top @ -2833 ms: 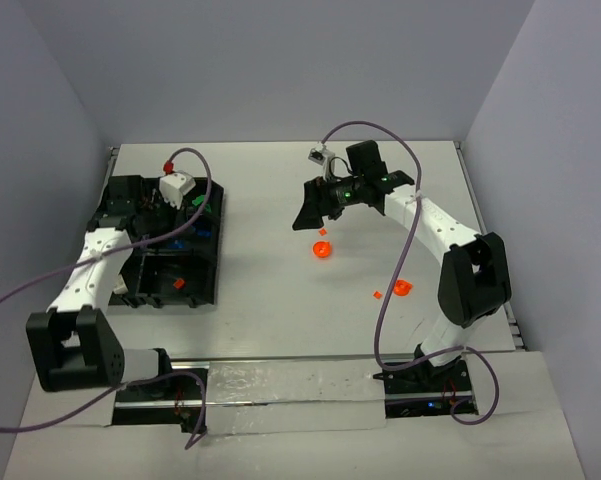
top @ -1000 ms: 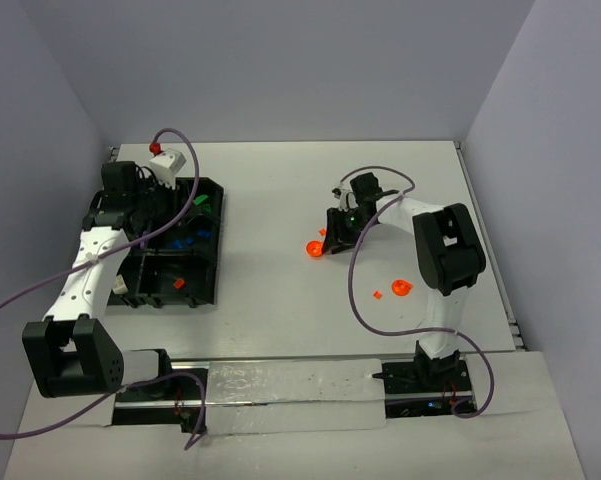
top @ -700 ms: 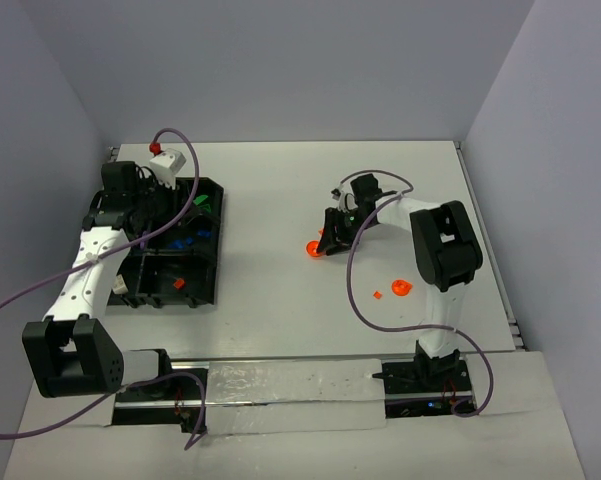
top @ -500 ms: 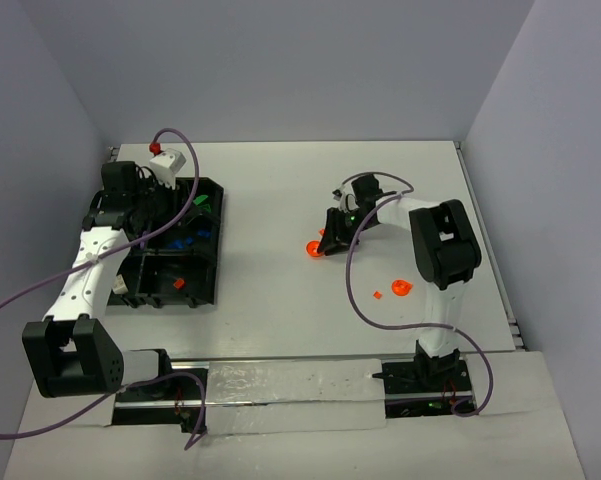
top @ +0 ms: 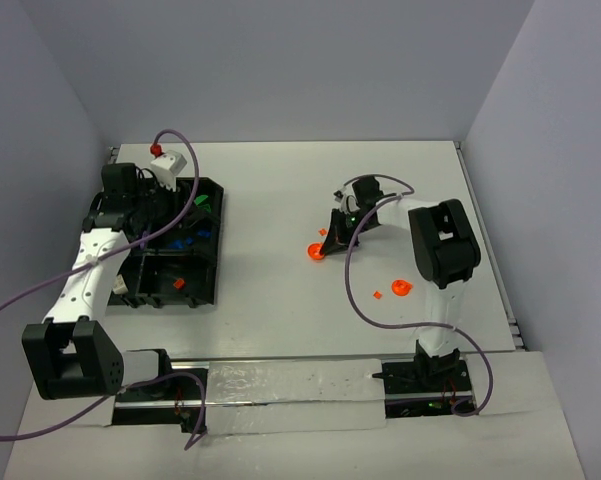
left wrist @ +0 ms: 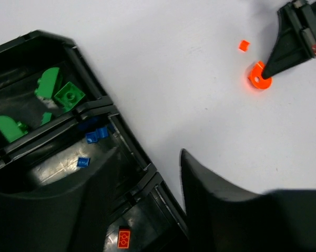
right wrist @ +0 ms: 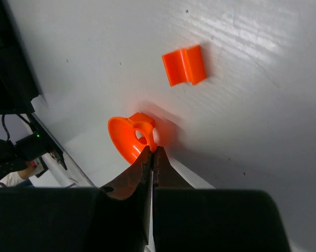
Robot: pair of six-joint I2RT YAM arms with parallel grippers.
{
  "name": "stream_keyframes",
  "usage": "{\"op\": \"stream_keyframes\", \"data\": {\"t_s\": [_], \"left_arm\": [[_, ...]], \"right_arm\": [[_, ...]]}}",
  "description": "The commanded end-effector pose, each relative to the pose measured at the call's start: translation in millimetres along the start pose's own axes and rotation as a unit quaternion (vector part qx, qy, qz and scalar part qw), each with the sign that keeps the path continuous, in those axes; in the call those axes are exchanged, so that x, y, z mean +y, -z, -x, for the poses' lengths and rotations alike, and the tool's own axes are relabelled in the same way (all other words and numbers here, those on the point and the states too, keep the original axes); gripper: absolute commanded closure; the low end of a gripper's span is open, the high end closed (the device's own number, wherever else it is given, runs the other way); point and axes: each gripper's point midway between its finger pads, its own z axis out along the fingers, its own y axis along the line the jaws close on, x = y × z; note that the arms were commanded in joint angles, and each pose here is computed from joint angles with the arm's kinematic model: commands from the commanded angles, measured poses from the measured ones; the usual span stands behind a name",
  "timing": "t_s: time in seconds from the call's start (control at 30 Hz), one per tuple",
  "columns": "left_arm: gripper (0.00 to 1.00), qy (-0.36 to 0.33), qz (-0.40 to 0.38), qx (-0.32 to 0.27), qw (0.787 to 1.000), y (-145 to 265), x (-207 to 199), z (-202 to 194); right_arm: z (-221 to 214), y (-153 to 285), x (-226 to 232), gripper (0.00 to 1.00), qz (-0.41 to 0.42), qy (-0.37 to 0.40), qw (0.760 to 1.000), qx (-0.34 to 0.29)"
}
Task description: Sort the legos into containers by color
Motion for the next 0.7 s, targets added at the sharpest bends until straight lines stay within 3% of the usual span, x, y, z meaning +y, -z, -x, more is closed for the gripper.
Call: {"op": "stream_keyframes", "data": {"t_s": [0.0, 0.07, 0.27, 0.43, 0.67], "left_arm": [[0.37, -0.027, -0.101, -0.028, 0.994, 12.1, -47.3, 13.5], [0.30, -0.025, -0.145, -0.026, 0.989, 12.5, -70.6, 13.3], [0.26, -0.005, -0.227, 0.002, 0.974, -1.3, -136.4, -2.8], [0.30, 0.041, -0.251, 0.025, 0.967, -11.6, -153.8, -11.2], [0.35, 0.038, -0.244, 0.016, 0.969, -18.7, -156.8, -3.8]], "right_arm": [[11.2, 26.2, 17.0, 1.00, -0.013, 0.065, 0.996, -0.061], [17.0, 45.3, 46.3, 1.00, 0.004, 0.108, 0.989, -0.099], [9.7, 54.0, 129.5, 1.00, 0.039, 0.237, 0.961, -0.139], [-6.5, 51.2, 180.6, 1.00, 0.056, 0.310, 0.939, -0.141], [-28.1, 42.0, 219.4, 1.00, 0.082, 0.346, 0.927, -0.120]]}}
